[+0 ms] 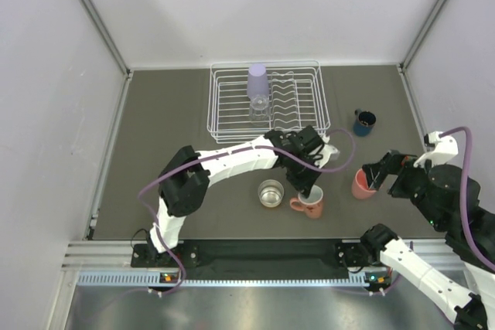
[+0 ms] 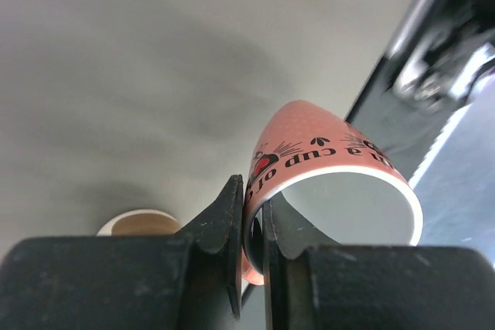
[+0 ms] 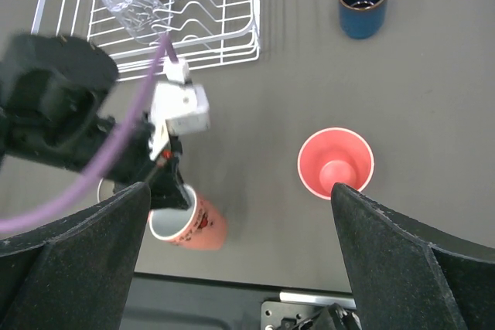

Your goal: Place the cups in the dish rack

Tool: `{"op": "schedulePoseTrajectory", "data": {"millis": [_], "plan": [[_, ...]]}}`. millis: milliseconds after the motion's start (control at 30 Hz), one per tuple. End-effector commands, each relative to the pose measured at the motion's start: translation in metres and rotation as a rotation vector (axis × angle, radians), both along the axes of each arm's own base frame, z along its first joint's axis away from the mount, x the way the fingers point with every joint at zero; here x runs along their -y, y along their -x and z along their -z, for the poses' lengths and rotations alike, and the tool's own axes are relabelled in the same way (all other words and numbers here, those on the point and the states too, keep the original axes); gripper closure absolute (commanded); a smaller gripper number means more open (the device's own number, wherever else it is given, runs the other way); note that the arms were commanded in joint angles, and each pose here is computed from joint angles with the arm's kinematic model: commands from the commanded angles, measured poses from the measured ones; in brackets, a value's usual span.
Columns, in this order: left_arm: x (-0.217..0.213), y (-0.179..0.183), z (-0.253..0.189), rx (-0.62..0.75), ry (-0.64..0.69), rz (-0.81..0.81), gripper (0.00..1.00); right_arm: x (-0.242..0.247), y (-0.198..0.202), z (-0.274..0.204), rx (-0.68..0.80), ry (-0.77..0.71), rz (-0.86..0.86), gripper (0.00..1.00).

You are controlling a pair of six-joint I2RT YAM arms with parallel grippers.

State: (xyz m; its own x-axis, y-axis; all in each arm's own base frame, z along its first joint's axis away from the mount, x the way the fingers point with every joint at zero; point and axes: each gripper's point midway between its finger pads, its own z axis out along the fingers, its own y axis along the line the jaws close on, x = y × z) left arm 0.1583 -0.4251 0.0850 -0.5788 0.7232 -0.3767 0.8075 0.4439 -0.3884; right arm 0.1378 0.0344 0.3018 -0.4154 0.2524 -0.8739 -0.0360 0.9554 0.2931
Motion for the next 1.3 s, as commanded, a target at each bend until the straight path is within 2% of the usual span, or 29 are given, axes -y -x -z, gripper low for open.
{"op": "schedulePoseTrajectory", "data": {"millis": [0,67,167,233,367,400,433,533,567,633,700,733,767,800,833,867,900,933,1000,1067,1267], "plan": [[0.028,-0.026,-0.085,0.039,0.214,-0.071,1.00,-0.002,0.007,-0.014,0.018,-0.006,-0.041,0.00],[0.028,-0.038,-0.110,0.037,0.266,-0.135,1.00,-0.006,0.008,-0.018,0.019,-0.010,-0.067,0.00],[0.019,-0.057,-0.166,0.037,0.417,-0.244,1.00,-0.015,0.010,-0.019,0.008,-0.005,-0.126,0.00],[-0.001,-0.077,-0.201,0.033,0.523,-0.403,1.00,-0.032,0.011,-0.029,0.021,-0.033,-0.212,0.00],[-0.043,-0.071,-0.278,0.065,0.784,-0.521,1.00,-0.077,0.017,-0.069,0.078,-0.096,-0.466,0.00],[-0.057,-0.077,-0.274,0.063,0.801,-0.567,1.00,-0.091,0.025,-0.076,0.081,-0.123,-0.557,0.01],[-0.064,-0.077,-0.292,0.059,0.876,-0.594,1.00,-0.100,0.024,-0.086,0.114,-0.140,-0.602,0.00],[-0.108,-0.073,-0.331,0.109,1.024,-0.685,1.00,-0.128,0.026,-0.098,0.133,-0.183,-0.750,0.01],[-0.127,-0.060,-0.354,0.144,1.102,-0.693,1.00,-0.138,0.023,-0.094,0.116,-0.193,-0.788,0.02],[-0.143,-0.058,-0.358,0.138,1.162,-0.768,1.00,-0.157,0.027,-0.108,0.172,-0.251,-0.901,0.04],[-0.163,-0.043,-0.378,0.159,1.285,-0.781,1.00,-0.178,0.035,-0.106,0.154,-0.338,-1.021,0.05],[-0.168,-0.039,-0.383,0.130,1.321,-0.802,1.00,-0.186,0.034,-0.127,0.259,-0.380,-1.072,0.07],[-0.177,-0.032,-0.389,0.126,1.357,-0.810,1.00,-0.195,0.033,-0.120,0.219,-0.446,-1.095,0.08],[-0.179,-0.032,-0.384,0.108,1.370,-0.831,1.00,-0.201,0.038,-0.141,0.324,-0.487,-1.175,0.10],[-0.183,-0.030,-0.386,0.065,1.400,-0.857,1.00,-0.205,0.039,-0.145,0.341,-0.522,-1.201,0.12],[-0.190,-0.024,-0.391,0.047,1.444,-0.861,1.00,-0.213,0.035,-0.136,0.281,-0.586,-1.207,0.13],[-0.191,-0.023,-0.384,0.020,1.479,-0.866,1.00,-0.215,0.035,-0.152,0.374,-0.613,-1.238,0.16],[-0.197,-0.022,-0.388,-0.032,1.535,-0.890,1.00,-0.222,0.036,-0.149,0.348,-0.646,-1.254,0.17],[-0.206,-0.017,-0.383,-0.072,1.615,-0.896,1.00,-0.236,0.027,-0.149,0.358,-0.659,-1.249,0.20],[-0.213,-0.015,-0.382,-0.124,1.653,-0.928,1.00,-0.252,0.035,-0.152,0.374,-0.653,-1.290,0.21],[-0.215,-0.010,-0.380,-0.190,1.685,-0.911,1.00,-0.292,0.030,-0.146,0.353,-0.660,-1.270,0.30]]}}
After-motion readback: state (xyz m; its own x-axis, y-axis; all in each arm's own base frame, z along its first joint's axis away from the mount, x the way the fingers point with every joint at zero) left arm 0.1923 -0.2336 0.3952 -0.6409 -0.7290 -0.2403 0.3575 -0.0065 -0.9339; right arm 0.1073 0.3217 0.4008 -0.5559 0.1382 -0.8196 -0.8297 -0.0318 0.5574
